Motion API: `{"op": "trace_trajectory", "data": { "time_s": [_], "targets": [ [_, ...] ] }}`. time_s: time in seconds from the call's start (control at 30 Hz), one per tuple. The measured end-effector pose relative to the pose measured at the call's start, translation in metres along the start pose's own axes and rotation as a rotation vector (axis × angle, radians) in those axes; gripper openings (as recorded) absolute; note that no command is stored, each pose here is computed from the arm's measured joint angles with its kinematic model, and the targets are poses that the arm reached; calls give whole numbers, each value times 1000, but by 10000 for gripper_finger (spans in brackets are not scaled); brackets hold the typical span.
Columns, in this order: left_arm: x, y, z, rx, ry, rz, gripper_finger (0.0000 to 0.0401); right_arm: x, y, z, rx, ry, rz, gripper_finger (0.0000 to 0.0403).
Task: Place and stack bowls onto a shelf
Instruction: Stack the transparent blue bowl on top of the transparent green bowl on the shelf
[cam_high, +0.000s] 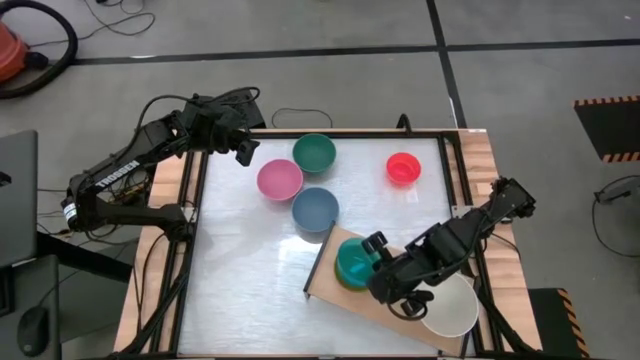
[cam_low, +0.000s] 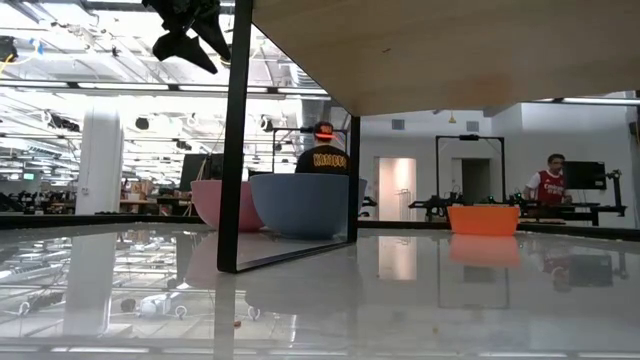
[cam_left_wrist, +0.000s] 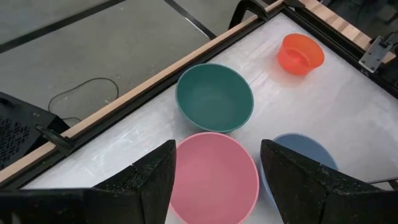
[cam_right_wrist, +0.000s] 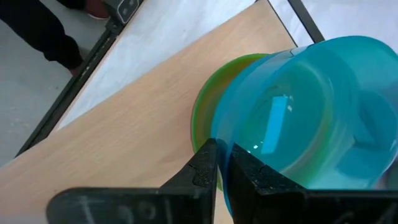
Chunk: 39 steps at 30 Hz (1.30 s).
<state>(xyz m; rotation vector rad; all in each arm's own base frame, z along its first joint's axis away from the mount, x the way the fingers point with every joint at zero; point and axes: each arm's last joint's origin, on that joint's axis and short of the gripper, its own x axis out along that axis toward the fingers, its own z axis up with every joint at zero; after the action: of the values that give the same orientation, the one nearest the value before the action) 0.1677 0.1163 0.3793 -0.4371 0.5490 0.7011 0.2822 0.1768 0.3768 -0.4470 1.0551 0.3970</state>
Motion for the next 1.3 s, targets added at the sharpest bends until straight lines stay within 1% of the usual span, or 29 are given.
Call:
{"op": "trace_trajectory", "data": {
  "time_s": [0.17,0.3,0.67,0.8,0.87,1.0,1.07,1.13,1.2,1.27,1.3],
  "targets": [
    [0,0,0,0,0,0,219,0,-3,-1,27,9,-4,55],
    [0,0,0,0,0,0,219,0,-3,-1,28,9,-4,69],
    [0,0,0,-1,0,0,219,0,-4,-1,32,8,-6,151],
    [0,0,0,-1,0,0,219,0,-5,3,46,-34,-8,164],
    [0,0,0,0,0,0,219,-2,-5,7,72,-80,-9,156],
    [0,0,0,0,0,-1,219,-13,0,9,116,-161,2,116],
    [0,0,0,0,0,-1,219,-18,2,7,165,-161,9,97],
    [0,0,0,-1,0,-1,219,-20,4,4,264,-149,-4,74],
    [0,0,0,0,0,-1,219,-20,5,1,333,-121,-30,45],
    [0,0,0,-1,0,-1,219,-16,6,1,355,-99,-40,19],
    [0,0,0,-1,0,-1,219,-13,7,1,356,-86,-50,17]
  ]
}}
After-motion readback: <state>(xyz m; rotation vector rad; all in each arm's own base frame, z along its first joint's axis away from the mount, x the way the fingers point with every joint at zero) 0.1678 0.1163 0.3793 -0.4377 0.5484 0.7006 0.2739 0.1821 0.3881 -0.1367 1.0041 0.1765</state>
